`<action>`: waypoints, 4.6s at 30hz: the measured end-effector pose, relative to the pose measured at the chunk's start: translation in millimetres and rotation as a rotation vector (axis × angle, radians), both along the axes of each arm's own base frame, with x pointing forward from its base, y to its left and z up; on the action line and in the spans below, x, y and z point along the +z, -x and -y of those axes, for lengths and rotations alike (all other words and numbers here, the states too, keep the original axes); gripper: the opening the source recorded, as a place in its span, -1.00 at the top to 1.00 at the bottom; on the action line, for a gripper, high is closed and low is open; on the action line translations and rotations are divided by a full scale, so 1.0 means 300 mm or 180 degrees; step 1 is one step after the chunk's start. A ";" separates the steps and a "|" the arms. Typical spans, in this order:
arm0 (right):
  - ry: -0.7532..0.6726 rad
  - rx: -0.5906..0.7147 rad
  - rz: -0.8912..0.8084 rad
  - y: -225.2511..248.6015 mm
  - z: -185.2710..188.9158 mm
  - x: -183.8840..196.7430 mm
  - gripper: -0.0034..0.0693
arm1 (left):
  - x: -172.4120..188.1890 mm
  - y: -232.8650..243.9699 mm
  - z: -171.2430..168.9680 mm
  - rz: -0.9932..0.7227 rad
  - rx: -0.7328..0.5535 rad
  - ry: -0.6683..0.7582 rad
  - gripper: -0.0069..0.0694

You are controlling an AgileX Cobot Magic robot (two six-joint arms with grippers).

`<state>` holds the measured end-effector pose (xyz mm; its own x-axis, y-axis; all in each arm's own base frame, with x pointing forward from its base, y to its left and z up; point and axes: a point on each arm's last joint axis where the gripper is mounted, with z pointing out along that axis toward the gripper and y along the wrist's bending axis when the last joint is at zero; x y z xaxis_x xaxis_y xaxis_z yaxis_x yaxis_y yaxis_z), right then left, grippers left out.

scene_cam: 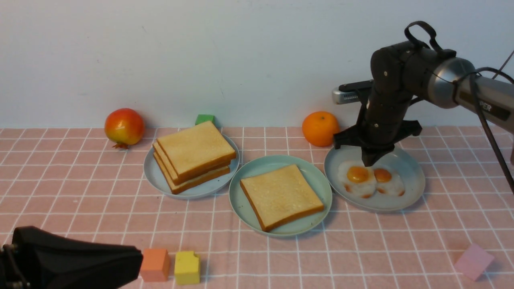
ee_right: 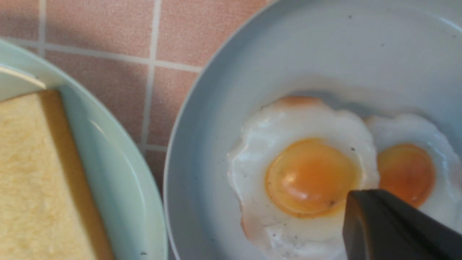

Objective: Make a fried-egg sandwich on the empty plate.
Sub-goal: Use the right arm to grab a fried egg

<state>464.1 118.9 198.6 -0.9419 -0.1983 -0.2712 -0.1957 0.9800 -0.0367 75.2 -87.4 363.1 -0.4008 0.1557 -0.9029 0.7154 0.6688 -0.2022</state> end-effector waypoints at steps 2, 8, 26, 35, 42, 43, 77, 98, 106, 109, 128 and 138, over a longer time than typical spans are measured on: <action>0.0004 -0.0023 -0.0044 0.001 0.011 -0.001 0.92 | 0.000 0.000 0.000 0.0023 -0.0012 -0.0018 0.79; 0.0013 0.0199 -0.0251 0.026 0.016 0.010 0.92 | -0.001 0.000 0.000 0.0032 -0.0023 -0.0038 0.79; 0.0451 0.2468 0.0013 0.128 0.008 -0.024 0.67 | -0.005 0.000 -0.002 0.0150 -0.0085 -0.0187 0.79; 0.0711 0.3400 0.0284 0.109 0.001 -0.027 -0.55 | -0.005 0.000 -0.003 0.0168 -0.0086 -0.0210 0.79; 0.0821 0.3516 0.0235 0.094 0.006 -0.074 -0.93 | -0.013 0.008 -0.001 0.0033 -0.0139 -0.0221 0.79; 0.0841 0.3529 0.0245 0.090 0.006 -0.080 -0.92 | -0.015 0.010 -0.001 0.0015 -0.0147 -0.0225 0.79; 0.1070 0.3590 0.0280 0.057 0.014 -0.136 -0.25 | -0.021 0.015 -0.001 -0.0064 -0.0179 -0.0254 0.77; 0.0570 0.1951 0.0658 0.071 0.027 0.020 0.87 | -0.022 0.016 -0.001 -0.0081 -0.0187 -0.0263 0.76; -0.0006 0.0203 0.0904 0.014 0.053 0.060 0.48 | -0.017 0.013 0.000 -0.0034 -0.0167 -0.0216 0.76; -0.0052 0.0001 0.0844 -0.014 0.049 0.044 0.12 | -0.017 0.013 0.000 -0.0034 -0.0167 -0.0215 0.76; -0.0081 0.0136 0.0608 -0.190 0.020 -0.120 -0.73 | -0.015 0.016 0.004 -0.0082 -0.0186 -0.0155 0.76; -0.0217 0.0038 0.0550 -0.205 0.063 -0.146 -0.71 | -0.004 0.010 0.005 0.0011 -0.0145 -0.0061 0.76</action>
